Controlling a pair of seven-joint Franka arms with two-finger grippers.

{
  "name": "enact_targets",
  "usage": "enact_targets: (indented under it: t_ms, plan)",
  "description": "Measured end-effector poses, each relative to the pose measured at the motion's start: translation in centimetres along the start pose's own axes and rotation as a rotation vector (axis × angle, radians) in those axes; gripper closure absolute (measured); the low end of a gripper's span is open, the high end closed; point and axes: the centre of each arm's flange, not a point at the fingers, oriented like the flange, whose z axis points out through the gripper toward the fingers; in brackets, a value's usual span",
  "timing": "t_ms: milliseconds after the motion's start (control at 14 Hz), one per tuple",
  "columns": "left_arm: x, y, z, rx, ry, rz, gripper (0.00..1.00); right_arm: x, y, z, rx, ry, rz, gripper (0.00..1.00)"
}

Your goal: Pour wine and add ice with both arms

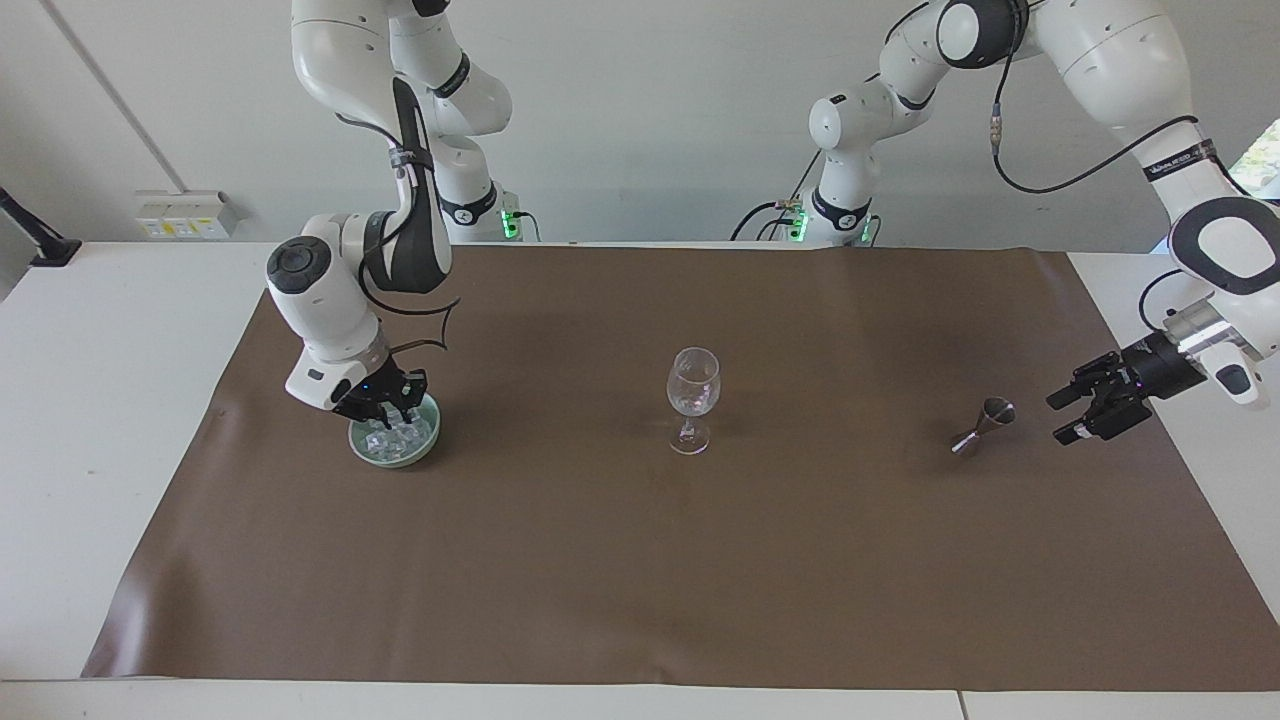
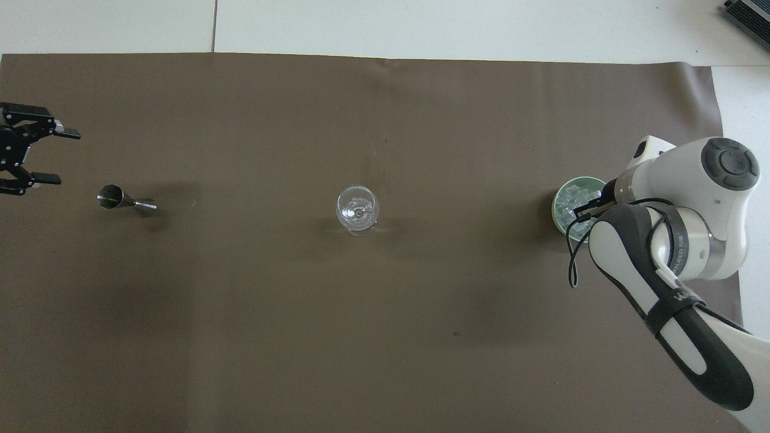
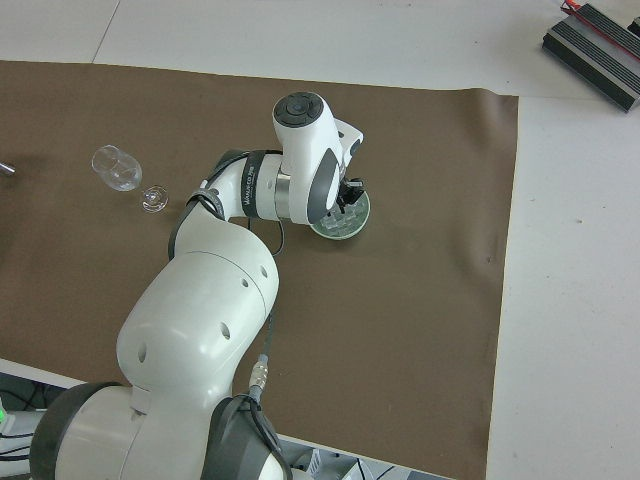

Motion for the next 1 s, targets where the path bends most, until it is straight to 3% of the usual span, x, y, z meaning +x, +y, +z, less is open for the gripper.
enact_targets:
  t_ms: [358,573,788,1003]
  plan:
    - [-7.2,8.4,-3.4,0.142,0.111,0.279,0.0,0.3,0.1,-0.6,-0.004,0.011,0.0,0.75]
    - [-10.0,11.6,-2.9,0.257,0.146,0.439,0.0,0.6,0.3,-1.8,0.001,-0.002,0.003,0.75]
    - [-12.7,14.4,-4.5,0.293,0.169,0.569,0.0,1.4,0.3,-6.4,-0.001,0.009,0.074,0.75]
    - [-16.8,15.4,-8.9,0.306,0.174,0.628,0.0,3.4,-2.7,-11.8,0.001,0.054,0.187,0.75]
